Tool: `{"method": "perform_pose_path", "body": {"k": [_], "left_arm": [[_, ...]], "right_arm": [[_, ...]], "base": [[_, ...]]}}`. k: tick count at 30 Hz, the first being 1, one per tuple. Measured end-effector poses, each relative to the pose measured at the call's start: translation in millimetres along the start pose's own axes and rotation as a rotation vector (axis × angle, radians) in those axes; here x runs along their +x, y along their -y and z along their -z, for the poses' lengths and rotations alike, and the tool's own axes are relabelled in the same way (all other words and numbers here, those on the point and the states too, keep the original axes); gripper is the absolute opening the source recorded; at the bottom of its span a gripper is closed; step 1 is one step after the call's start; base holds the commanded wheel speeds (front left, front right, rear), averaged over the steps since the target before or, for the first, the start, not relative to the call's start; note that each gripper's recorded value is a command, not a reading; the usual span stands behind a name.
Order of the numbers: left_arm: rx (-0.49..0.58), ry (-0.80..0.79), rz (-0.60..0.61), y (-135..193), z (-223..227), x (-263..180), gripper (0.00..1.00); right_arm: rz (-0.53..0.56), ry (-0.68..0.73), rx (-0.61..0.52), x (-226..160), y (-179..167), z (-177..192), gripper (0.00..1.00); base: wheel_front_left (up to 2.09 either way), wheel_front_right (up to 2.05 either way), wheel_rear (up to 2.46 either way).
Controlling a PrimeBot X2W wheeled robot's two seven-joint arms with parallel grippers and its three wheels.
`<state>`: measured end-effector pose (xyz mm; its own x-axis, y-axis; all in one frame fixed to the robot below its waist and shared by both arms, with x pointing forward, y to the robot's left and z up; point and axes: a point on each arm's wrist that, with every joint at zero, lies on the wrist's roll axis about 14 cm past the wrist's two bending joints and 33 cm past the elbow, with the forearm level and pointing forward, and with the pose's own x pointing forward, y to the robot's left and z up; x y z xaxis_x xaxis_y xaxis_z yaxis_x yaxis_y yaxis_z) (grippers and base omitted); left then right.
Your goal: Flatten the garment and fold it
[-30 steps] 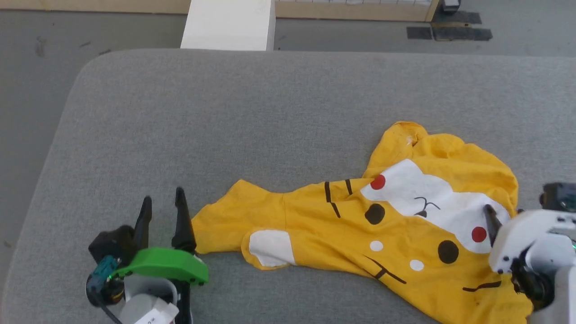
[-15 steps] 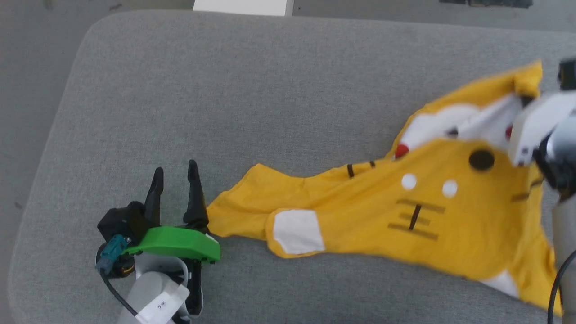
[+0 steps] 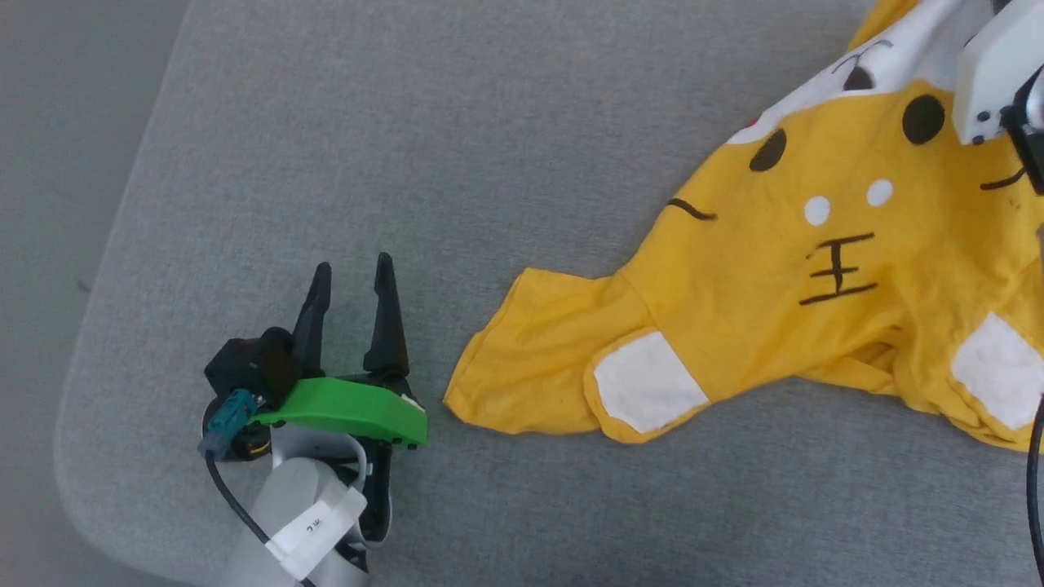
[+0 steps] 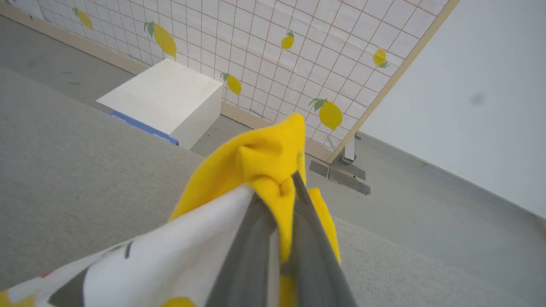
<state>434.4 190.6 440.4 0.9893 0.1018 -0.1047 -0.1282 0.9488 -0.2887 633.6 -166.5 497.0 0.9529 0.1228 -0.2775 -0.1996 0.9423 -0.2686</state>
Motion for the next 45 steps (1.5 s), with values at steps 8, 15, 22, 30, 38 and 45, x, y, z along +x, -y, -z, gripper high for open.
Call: {"method": "perform_pose_path", "body": {"k": [8,15,22,30,38,45], "left_arm": [[0.005,-0.027,-0.028,-9,9,-2,1.00],[0.002,-0.042,-0.009,-3,11,-10,1.00],[0.014,-0.152,0.070,13,25,-31,1.00],[-0.003,-0.333,0.186,47,42,-54,1.00],[0.026,-0.511,0.143,54,64,-61,1.00],[0.068,-0.652,0.107,54,84,-67,1.00]], "right_arm": [[-0.090,-0.271,0.087,5,-36,78,0.05],[-0.114,-0.289,0.213,-25,-46,94,1.00],[-0.086,-0.054,0.296,-74,-29,63,1.00],[0.055,0.113,0.415,-164,3,64,1.00],[0.206,0.152,0.491,-232,16,82,1.00],[0.243,0.116,0.502,-262,16,96,1.00]], "base": [[0.00,0.00,0.00],[0.00,0.00,0.00],[0.00,0.00,0.00],[0.00,0.00,0.00],[0.00,0.00,0.00],[0.00,0.00,0.00]]}}
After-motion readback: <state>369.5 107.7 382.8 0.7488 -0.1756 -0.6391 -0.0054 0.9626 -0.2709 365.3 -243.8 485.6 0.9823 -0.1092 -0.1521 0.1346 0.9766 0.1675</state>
